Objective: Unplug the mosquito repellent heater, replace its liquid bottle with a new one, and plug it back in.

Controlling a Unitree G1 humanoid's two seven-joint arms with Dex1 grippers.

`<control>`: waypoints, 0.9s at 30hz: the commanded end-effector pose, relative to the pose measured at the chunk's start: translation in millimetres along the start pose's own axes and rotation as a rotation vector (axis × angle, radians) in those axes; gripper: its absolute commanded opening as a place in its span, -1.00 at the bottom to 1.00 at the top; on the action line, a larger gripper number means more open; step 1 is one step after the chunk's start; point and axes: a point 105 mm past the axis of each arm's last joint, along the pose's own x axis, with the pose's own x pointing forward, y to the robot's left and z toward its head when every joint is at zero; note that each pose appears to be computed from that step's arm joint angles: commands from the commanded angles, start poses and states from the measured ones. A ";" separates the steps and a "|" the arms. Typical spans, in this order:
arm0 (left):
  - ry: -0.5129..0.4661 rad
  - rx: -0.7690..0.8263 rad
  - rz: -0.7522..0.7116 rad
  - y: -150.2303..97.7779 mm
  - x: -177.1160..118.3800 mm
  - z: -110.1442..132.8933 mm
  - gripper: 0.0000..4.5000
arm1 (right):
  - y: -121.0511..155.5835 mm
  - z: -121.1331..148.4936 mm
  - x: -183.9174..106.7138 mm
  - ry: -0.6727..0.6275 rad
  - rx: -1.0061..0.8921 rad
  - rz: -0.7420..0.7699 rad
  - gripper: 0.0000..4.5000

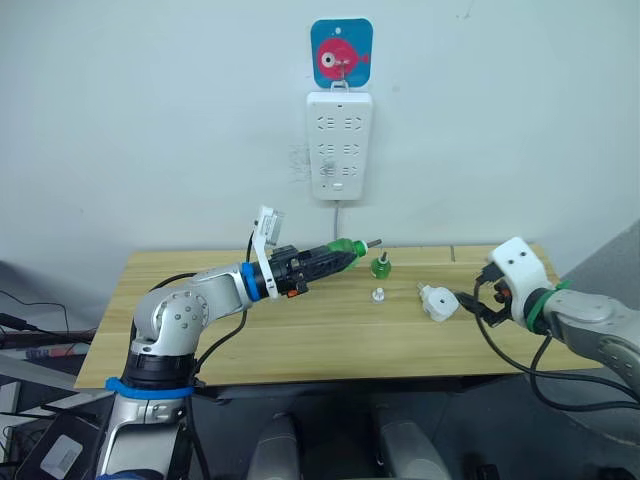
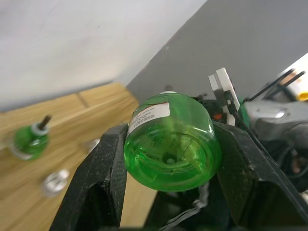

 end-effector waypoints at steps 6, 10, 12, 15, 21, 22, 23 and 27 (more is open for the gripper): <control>0.025 0.124 -0.074 -16.6 3.8 -9.7 0.01 | 0.4 5.7 31.1 0.164 0.047 0.124 1.00; 0.035 0.136 -0.084 -19.5 2.7 -14.2 0.01 | -0.9 8.6 51.1 0.204 0.040 0.139 1.00; 0.033 0.136 -0.086 -21.0 1.8 -14.9 0.01 | -2.0 10.4 60.5 0.215 0.036 0.142 1.00; 0.033 0.137 -0.090 -22.4 0.4 -15.4 0.01 | -0.4 13.3 68.7 0.221 0.022 0.164 1.00; 0.033 0.142 -0.087 -23.6 -2.4 -15.5 0.01 | -1.0 8.9 84.0 0.258 0.019 0.185 1.00; 0.034 0.143 -0.086 -23.5 -2.9 -15.5 0.01 | -1.8 8.0 86.0 0.262 0.008 0.187 1.00; 0.035 0.145 -0.086 -23.5 -3.1 -15.5 0.01 | -2.1 7.3 87.8 0.265 0.006 0.189 1.00; 0.036 0.148 -0.084 -23.6 -3.5 -15.4 0.01 | -0.6 2.7 91.5 0.286 -0.011 0.213 1.00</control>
